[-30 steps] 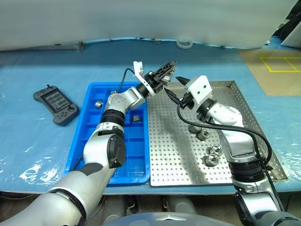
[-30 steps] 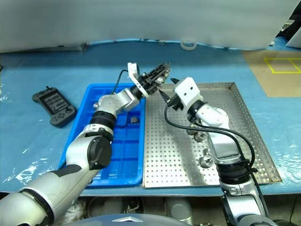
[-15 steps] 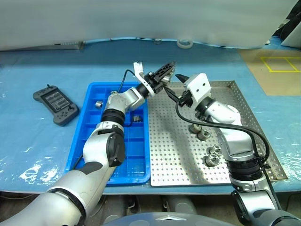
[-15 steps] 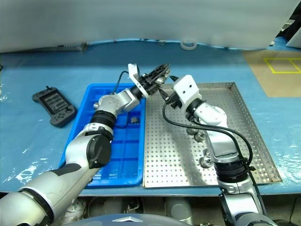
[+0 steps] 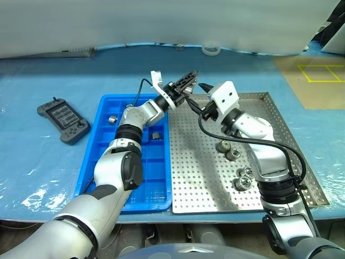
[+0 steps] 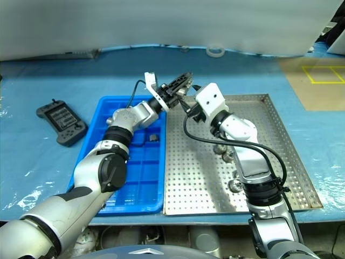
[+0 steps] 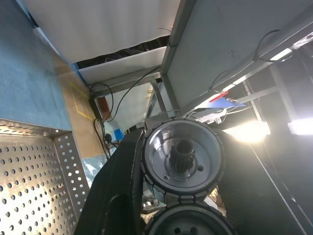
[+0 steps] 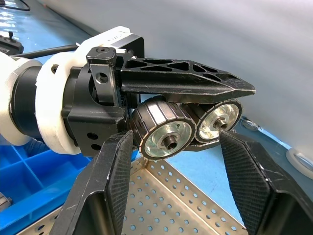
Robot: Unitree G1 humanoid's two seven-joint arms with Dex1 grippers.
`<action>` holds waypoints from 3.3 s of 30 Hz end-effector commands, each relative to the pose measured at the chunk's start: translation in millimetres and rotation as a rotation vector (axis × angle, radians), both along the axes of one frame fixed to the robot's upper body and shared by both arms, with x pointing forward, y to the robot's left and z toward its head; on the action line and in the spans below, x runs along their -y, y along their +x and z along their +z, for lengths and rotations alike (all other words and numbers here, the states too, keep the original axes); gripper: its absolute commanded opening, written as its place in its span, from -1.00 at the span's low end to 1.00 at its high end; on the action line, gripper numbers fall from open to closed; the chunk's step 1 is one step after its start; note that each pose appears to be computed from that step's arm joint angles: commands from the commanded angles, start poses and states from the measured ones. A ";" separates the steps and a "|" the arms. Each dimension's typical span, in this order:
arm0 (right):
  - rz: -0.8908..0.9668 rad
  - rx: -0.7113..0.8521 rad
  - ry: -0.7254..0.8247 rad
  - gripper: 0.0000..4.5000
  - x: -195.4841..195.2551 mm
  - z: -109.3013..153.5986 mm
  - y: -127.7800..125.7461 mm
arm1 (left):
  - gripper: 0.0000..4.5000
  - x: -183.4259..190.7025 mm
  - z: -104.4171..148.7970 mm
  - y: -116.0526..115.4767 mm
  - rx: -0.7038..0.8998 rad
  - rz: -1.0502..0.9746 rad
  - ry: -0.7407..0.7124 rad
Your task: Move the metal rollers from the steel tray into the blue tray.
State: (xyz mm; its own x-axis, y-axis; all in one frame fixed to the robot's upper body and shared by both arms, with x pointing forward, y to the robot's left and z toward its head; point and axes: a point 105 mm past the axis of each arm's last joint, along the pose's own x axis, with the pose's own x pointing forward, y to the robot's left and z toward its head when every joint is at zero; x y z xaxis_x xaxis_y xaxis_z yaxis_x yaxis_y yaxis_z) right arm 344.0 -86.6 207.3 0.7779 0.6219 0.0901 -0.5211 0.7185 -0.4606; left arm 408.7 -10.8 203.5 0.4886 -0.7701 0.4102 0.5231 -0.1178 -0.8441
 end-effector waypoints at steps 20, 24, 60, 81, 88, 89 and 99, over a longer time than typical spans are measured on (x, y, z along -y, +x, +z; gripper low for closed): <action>0.119 0.123 0.038 -0.99 -28.8 33.3 -12.1 | -0.24 24.1 -3.8 -9.1 0.011 -0.067 0.053; 0.110 0.132 0.038 -0.99 -27.7 34.3 -12.1 | -0.24 24.1 -3.8 -9.0 0.012 -0.067 0.054; -0.066 0.050 -0.033 -0.99 46.7 -15.4 -10.6 | -0.24 -43.0 16.5 14.1 0.111 0.148 0.109; 0.067 0.068 -0.062 0.11 2.0 -3.6 -2.6 | -0.24 4.8 9.6 -7.8 0.088 -0.041 0.086; 0.037 0.095 -0.055 0.11 4.8 -0.6 -1.6 | -0.24 9.3 4.5 -10.4 0.077 -0.057 0.098; 0.032 0.106 -0.048 0.03 5.0 1.6 -1.0 | -0.24 9.8 3.7 -10.9 0.075 -0.060 0.099; 0.019 0.137 -0.027 -0.55 5.0 6.6 -2.2 | -0.24 14.2 0.7 -13.7 0.072 -0.075 0.108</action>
